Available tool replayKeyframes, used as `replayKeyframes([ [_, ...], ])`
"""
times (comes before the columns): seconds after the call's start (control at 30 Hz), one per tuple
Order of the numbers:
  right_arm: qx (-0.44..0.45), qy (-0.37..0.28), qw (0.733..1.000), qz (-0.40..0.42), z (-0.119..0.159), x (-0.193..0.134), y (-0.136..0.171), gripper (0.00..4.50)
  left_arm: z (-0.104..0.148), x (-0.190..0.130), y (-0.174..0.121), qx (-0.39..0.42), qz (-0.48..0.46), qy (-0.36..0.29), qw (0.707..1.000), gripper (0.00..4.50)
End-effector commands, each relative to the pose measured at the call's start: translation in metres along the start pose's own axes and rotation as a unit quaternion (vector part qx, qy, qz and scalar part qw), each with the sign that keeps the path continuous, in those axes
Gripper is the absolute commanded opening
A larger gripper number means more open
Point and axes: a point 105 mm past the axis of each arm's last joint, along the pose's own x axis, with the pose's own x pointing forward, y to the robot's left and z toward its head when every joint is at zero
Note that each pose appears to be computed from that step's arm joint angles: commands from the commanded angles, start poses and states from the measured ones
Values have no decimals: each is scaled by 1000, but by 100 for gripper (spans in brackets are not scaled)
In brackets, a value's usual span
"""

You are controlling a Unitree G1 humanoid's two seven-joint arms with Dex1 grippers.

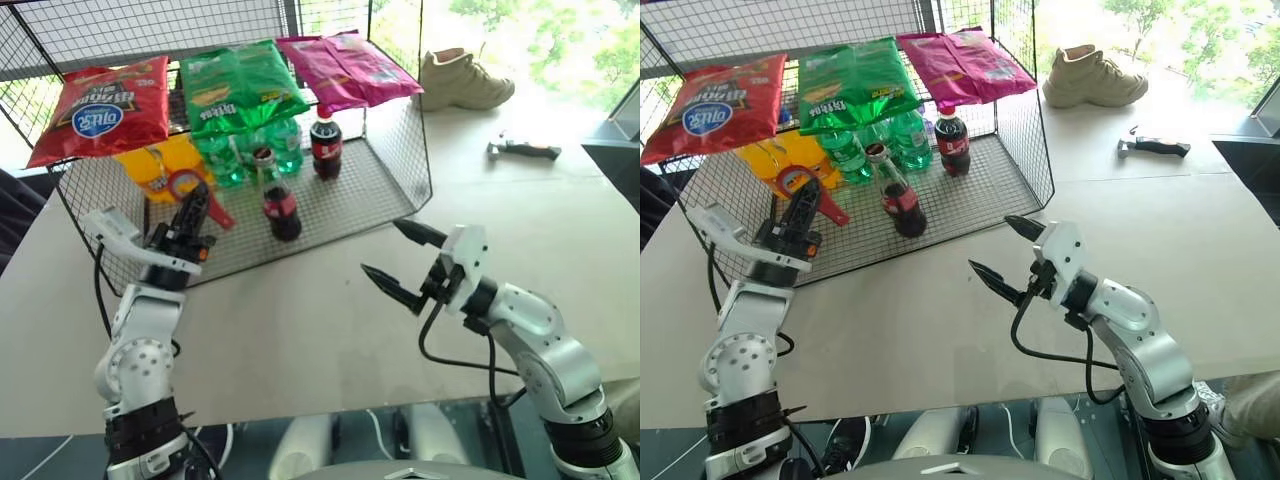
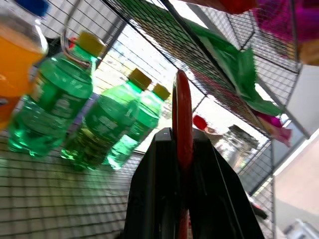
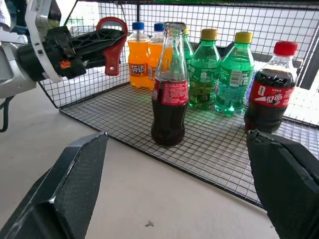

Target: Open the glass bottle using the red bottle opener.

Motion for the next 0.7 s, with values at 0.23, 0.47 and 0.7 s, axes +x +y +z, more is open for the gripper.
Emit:
replayKeyframes([
  [0.23, 117, 79, 986, 92, -3, 15, 17, 450, -35, 4, -68, -139, -178, 112, 968, 3],
  [0.47, 207, 126, 955, 168, 2, 29, 34, 450, -81, 2, -103, -197, -253, 206, 925, 3],
  [0.7, 279, 113, 927, 226, 22, 30, 48, 450, -92, 6, -109, -209, -273, 223, 912, 3],
])
